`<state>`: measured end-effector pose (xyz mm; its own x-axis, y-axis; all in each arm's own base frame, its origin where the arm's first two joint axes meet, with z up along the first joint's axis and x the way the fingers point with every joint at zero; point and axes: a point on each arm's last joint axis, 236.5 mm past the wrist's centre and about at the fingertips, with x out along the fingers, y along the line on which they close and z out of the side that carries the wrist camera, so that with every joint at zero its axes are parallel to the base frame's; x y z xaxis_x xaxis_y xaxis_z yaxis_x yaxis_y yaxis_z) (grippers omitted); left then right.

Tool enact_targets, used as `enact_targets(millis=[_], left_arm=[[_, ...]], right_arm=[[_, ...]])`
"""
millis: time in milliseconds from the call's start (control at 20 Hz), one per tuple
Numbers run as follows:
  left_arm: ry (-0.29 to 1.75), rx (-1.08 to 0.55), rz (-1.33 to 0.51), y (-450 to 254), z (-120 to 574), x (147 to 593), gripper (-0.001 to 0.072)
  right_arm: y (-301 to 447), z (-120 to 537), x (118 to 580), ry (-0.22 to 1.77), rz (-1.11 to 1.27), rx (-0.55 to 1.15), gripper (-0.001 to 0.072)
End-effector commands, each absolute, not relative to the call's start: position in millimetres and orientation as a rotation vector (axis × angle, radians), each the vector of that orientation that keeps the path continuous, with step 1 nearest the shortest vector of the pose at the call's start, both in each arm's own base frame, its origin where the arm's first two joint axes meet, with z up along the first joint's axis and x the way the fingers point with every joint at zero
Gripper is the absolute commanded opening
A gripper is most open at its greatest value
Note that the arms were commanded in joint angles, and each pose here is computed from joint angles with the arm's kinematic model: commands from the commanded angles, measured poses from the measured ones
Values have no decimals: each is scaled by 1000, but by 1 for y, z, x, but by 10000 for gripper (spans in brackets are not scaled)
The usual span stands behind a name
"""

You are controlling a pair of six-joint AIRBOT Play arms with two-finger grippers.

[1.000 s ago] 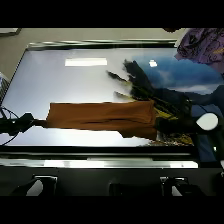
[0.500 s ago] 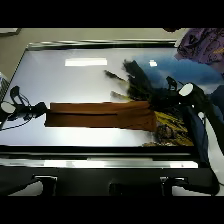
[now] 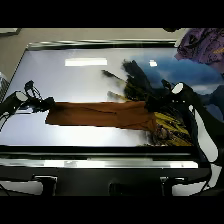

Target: Fold the clothes and pants, and hang the long-sleeved shirts on hangers.

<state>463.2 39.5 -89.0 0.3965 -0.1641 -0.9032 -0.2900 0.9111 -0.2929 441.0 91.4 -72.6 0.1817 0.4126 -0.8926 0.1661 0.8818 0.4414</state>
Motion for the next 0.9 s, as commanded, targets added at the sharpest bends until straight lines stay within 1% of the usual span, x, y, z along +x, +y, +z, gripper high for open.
enact_targets(millis=[0,50,150,200,300,350,400,450,500,600,650,850], left_arm=[[1218,-439,44,31,-78,463,546],[1236,-441,34,31,-70,461,553],[1255,-445,24,35,-52,454,555],[1257,-445,27,39,-43,449,555],[1259,-442,44,47,-29,440,555],[1253,-439,49,50,-23,438,555],[1243,-435,52,52,-18,437,555],[1233,-432,51,52,-13,437,555],[1226,-430,51,52,-10,437,555],[1227,-430,49,51,-9,436,555],[1228,-438,55,51,-9,436,555],[1227,-446,60,51,-9,436,555]], right_arm=[[97,-52,434,1425,227,491,378],[96,-37,434,1409,258,450,382],[74,-13,439,1345,228,343,439],[62,-8,436,1343,222,335,467],[38,-11,426,1376,223,434,480],[30,-15,420,1384,256,494,482],[26,-21,413,1396,290,551,500],[24,-29,404,1411,321,606,561],[22,-38,398,1421,335,645,602],[28,-54,390,1435,377,693,627],[35,-61,389,1435,406,722,651],[47,-81,402,1409,452,813,653]])
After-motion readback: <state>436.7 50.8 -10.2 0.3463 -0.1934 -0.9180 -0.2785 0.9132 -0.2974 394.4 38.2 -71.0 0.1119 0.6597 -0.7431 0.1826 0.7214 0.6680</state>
